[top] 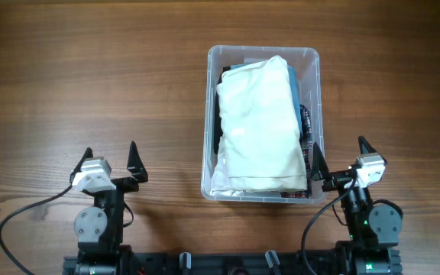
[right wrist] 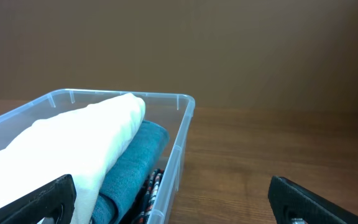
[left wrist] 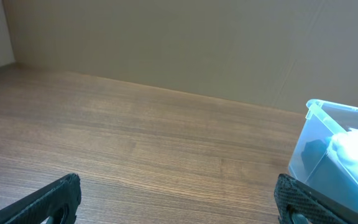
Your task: Pack container
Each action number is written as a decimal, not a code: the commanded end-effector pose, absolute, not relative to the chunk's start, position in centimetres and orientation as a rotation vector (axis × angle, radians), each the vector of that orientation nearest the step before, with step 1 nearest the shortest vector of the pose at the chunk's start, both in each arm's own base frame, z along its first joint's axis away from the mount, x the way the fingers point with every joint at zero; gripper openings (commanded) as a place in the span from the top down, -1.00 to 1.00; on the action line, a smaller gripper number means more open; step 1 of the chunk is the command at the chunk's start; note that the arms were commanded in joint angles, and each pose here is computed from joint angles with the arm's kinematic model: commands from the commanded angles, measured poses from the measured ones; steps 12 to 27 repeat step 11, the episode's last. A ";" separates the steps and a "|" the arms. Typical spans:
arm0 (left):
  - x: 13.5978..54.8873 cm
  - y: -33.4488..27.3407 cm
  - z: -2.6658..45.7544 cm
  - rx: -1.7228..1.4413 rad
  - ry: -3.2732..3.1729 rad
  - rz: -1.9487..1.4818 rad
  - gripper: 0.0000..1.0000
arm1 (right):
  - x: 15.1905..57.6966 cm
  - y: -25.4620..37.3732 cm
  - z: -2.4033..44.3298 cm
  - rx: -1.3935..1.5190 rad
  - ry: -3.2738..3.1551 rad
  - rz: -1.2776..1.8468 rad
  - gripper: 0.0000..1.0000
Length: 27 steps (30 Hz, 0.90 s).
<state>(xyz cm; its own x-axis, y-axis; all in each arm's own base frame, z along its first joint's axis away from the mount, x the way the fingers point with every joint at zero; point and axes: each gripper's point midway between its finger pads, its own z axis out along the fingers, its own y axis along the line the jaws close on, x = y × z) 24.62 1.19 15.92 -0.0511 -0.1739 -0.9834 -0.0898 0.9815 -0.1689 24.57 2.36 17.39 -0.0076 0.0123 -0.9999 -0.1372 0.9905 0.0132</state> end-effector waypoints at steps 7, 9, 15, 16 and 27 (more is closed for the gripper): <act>24.6 1.2 16.0 -0.188 1.622 -0.055 -0.99 | 24.5 2.7 17.8 -0.122 1.560 0.123 -1.00; 24.6 1.2 16.0 -0.188 1.622 -0.055 -1.00 | 24.5 2.7 17.8 -0.122 1.560 0.122 -1.00; 24.6 1.2 16.0 -0.188 1.622 -0.055 -1.00 | 24.5 2.7 17.8 -0.122 1.560 0.123 -0.99; 24.6 1.2 16.0 -0.188 1.622 -0.055 -1.00 | 24.5 2.7 17.8 -0.122 1.560 0.123 -0.99; 24.6 1.2 16.0 -0.188 1.622 -0.055 -1.00 | 24.5 2.7 17.8 -0.122 1.560 0.123 -0.99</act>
